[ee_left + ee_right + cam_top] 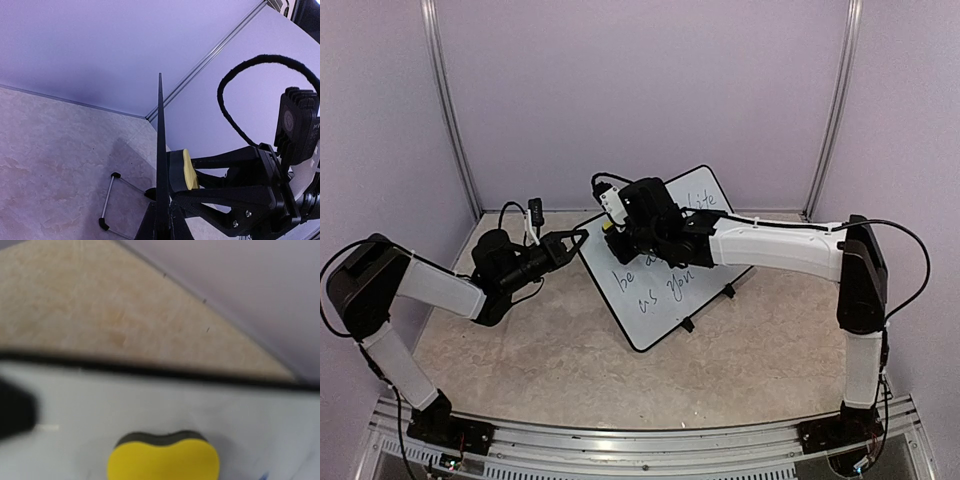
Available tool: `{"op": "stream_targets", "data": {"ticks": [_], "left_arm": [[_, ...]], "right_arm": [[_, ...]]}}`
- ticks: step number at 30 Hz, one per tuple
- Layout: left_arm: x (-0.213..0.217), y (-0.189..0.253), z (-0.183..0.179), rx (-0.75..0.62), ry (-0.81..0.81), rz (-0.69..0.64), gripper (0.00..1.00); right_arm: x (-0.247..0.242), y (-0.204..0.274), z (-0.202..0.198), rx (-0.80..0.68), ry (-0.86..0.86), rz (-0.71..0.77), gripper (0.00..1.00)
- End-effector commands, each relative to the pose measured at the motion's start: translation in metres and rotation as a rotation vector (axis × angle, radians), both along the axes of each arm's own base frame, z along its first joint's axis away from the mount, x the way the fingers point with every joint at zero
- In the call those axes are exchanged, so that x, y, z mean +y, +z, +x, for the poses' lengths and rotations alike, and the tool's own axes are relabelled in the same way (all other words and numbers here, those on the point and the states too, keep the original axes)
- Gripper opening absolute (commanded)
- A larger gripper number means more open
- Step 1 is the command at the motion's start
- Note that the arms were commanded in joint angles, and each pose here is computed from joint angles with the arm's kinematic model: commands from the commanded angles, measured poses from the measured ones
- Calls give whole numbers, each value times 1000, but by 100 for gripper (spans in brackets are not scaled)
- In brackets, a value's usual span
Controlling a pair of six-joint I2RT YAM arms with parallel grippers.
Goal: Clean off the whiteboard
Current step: Erase the whiteboard at the center of the board.
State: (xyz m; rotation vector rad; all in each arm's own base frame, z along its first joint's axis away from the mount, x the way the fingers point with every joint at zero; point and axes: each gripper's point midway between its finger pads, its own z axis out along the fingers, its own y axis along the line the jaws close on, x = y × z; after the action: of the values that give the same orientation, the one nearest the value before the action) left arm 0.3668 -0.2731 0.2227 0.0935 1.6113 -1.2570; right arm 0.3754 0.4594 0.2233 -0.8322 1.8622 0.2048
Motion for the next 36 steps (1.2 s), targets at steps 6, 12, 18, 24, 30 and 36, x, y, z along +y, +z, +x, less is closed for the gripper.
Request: {"op": "stream_targets", "data": {"ticks": [6, 12, 18, 24, 30, 36], "left_arm": [[-12, 20, -25, -83, -105, -4, 0], [-14, 19, -24, -80, -113, -9, 0], [-14, 21, -25, -84, -115, -14, 0], [-13, 20, -26, -84, -115, -9, 0], [-12, 22, -27, -91, -109, -9, 0], [-12, 22, -27, -90, -114, -13, 0]], "right_arm": [[-9, -30, 15, 31, 6, -73, 14], [-40, -74, -15, 142, -2, -110, 14], [-60, -88, -21, 153, -44, -132, 14], [-43, -65, 3, 92, -44, -105, 14], [-32, -37, 29, 28, -51, -77, 14], [-33, -28, 34, 15, -55, -66, 14]]}}
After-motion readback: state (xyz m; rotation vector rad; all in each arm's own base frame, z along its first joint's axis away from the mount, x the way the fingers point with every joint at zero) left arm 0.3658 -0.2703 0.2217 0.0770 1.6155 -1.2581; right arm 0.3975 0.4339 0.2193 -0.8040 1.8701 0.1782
